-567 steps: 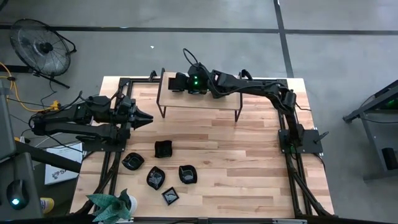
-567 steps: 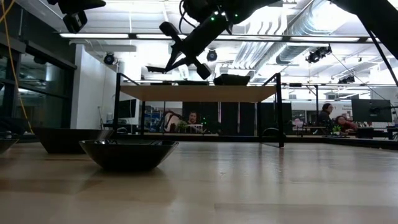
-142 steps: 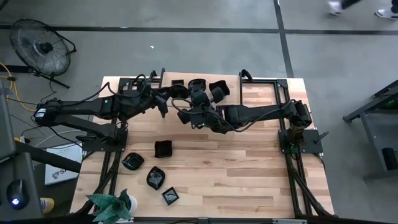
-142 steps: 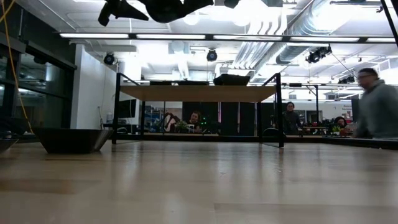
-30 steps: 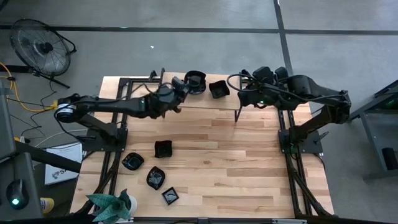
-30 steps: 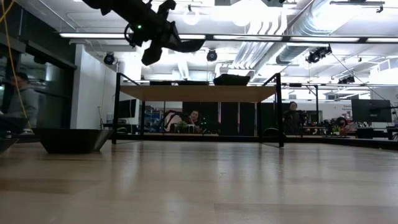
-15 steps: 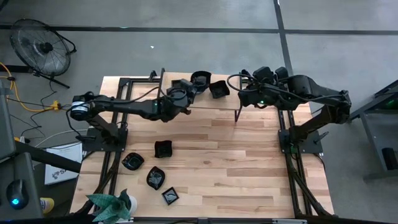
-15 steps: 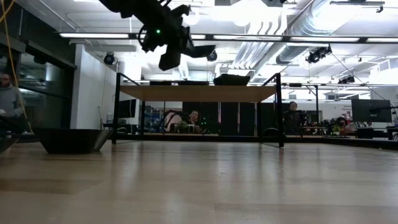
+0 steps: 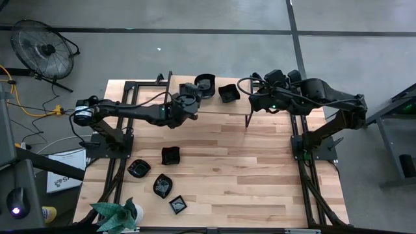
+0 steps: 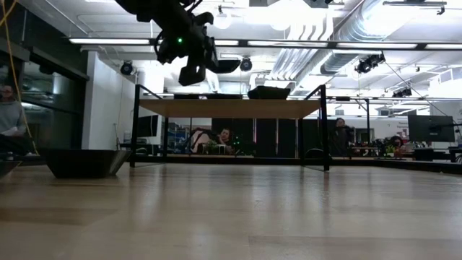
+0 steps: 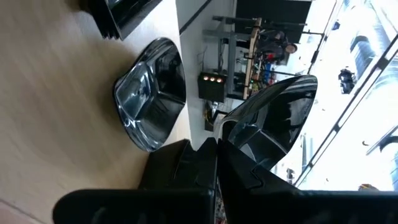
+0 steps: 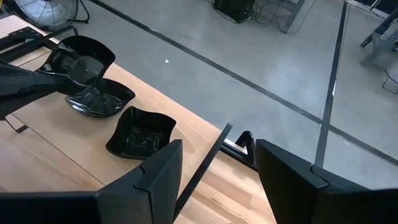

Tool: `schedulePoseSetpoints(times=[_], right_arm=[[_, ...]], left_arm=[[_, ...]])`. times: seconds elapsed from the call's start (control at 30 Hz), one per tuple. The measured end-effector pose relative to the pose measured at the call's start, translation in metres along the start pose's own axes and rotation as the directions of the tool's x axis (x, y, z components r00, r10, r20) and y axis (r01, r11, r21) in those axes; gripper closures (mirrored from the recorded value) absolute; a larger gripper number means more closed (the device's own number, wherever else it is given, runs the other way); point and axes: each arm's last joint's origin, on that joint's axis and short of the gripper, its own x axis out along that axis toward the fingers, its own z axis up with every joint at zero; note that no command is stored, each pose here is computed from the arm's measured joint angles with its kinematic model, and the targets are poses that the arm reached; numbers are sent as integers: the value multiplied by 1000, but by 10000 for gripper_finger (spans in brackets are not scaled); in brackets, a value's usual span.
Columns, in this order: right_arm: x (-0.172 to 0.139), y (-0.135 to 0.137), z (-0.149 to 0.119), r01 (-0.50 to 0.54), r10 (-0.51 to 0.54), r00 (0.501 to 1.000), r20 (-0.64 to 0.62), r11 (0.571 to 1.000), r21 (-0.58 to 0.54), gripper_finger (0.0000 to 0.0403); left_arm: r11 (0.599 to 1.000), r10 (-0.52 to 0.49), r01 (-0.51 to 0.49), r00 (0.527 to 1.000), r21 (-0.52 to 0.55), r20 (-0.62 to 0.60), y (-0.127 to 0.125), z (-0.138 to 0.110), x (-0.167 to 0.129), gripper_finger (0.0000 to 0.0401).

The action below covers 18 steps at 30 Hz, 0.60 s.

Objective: Pick & Place Mini shaped plates
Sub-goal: Stack the leaf-shaped plate on the leaf-shaped plate

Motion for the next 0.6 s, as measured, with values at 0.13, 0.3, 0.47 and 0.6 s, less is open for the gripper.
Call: schedulePoseSetpoints(times=[0.13,0.3,0.47,0.6], right_arm=[[0,0,0,-1,1,1000,-1,1000,0,206],[0,0,0,-1,1,1000,0,1000,1,206],[0,0,0,-1,1,1000,-1,1000,1,206],[0,0,0,-1,1,1000,-1,1000,0,206]], left_arm=[[1000,25,-25,1000,-7,-6,5,-1,2,401],[998,59,-59,998,-10,-8,17,-3,9,401],[997,68,-68,998,-30,4,21,-3,11,401],[998,63,-62,997,-8,46,22,-1,11,401]])
